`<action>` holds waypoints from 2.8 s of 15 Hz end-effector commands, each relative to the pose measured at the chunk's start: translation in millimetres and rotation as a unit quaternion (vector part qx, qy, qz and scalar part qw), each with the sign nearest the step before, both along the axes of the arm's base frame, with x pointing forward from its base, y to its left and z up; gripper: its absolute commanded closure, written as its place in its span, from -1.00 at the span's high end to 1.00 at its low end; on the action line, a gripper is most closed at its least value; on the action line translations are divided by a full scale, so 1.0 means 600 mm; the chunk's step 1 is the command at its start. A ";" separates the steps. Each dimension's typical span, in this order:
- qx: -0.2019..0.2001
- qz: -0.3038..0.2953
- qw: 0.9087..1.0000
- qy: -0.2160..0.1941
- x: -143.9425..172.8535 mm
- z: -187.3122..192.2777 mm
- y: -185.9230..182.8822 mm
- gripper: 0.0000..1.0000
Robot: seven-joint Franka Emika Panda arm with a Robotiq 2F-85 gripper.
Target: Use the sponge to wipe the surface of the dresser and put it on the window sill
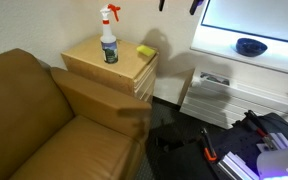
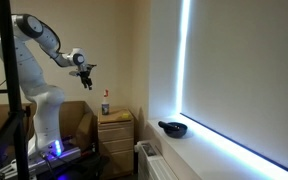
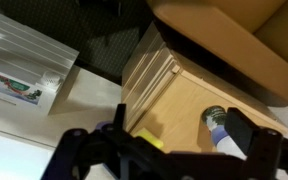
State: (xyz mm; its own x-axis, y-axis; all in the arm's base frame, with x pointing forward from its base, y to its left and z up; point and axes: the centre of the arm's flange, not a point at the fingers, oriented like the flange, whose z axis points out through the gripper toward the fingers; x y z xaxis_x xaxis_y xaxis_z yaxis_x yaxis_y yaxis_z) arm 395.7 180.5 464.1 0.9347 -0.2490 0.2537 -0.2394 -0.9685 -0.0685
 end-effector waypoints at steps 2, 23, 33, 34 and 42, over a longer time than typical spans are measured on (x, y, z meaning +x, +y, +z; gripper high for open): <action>0.022 -0.077 0.996 0.031 0.143 -0.086 0.018 1.00; -0.118 -0.057 0.987 -0.094 0.307 -0.204 -0.069 1.00; -0.056 0.128 0.989 -0.051 0.465 -0.333 -0.074 1.00; -0.066 0.140 0.987 -0.050 0.495 -0.351 -0.074 1.00; -0.103 0.119 0.986 -0.061 0.493 -0.377 -0.084 1.00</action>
State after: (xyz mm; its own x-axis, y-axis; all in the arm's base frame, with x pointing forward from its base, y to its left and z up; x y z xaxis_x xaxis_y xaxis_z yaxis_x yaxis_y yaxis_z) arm 691.4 130.1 237.9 0.9199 0.0415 0.3900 -0.0064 -0.9926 0.1209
